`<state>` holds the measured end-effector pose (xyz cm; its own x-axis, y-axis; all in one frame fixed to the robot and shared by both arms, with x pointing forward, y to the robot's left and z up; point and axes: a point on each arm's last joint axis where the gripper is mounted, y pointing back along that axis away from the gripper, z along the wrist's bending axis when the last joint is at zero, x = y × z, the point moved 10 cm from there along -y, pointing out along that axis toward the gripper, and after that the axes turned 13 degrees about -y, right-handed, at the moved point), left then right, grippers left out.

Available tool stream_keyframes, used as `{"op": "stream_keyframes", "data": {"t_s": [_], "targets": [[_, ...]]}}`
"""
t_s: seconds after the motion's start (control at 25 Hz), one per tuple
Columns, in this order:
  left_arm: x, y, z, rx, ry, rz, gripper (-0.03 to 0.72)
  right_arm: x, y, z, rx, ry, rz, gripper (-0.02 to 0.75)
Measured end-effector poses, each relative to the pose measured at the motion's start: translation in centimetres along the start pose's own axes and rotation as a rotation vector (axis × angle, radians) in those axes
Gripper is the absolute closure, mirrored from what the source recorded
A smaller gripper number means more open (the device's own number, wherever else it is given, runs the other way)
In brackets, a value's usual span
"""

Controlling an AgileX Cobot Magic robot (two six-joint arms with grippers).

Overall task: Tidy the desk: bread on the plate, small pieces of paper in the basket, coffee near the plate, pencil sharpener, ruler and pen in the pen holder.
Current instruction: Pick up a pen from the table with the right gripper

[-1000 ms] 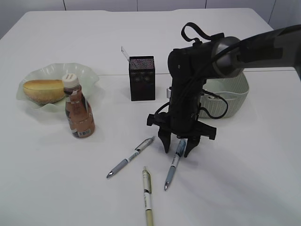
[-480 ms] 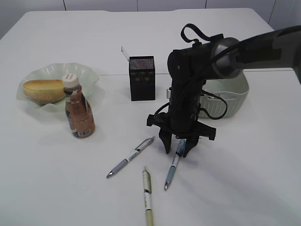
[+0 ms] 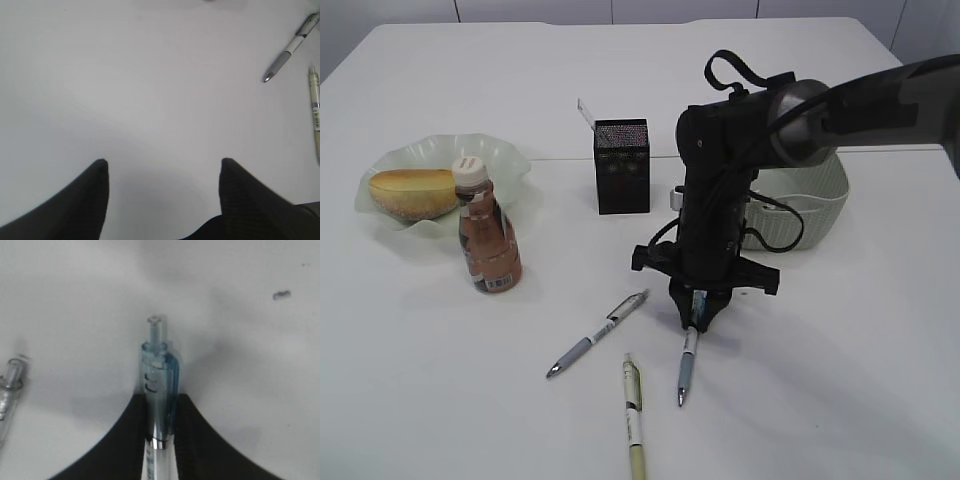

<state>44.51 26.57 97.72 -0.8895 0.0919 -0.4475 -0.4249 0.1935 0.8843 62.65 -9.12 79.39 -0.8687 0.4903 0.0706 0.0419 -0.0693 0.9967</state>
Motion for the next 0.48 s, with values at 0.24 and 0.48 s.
{"op": "stream_keyframes", "data": {"t_s": [0.24, 0.48], "targets": [[0.0, 0.0, 0.0, -0.001, 0.000, -0.002, 0.183, 0.0, 0.1, 0.0, -0.003, 0.090, -0.002, 0.637], [0.0, 0.0, 0.0, -0.001, 0.000, -0.002, 0.183, -0.5, 3.3, 1.1, -0.079, 0.175, -0.066, 0.638]]}}
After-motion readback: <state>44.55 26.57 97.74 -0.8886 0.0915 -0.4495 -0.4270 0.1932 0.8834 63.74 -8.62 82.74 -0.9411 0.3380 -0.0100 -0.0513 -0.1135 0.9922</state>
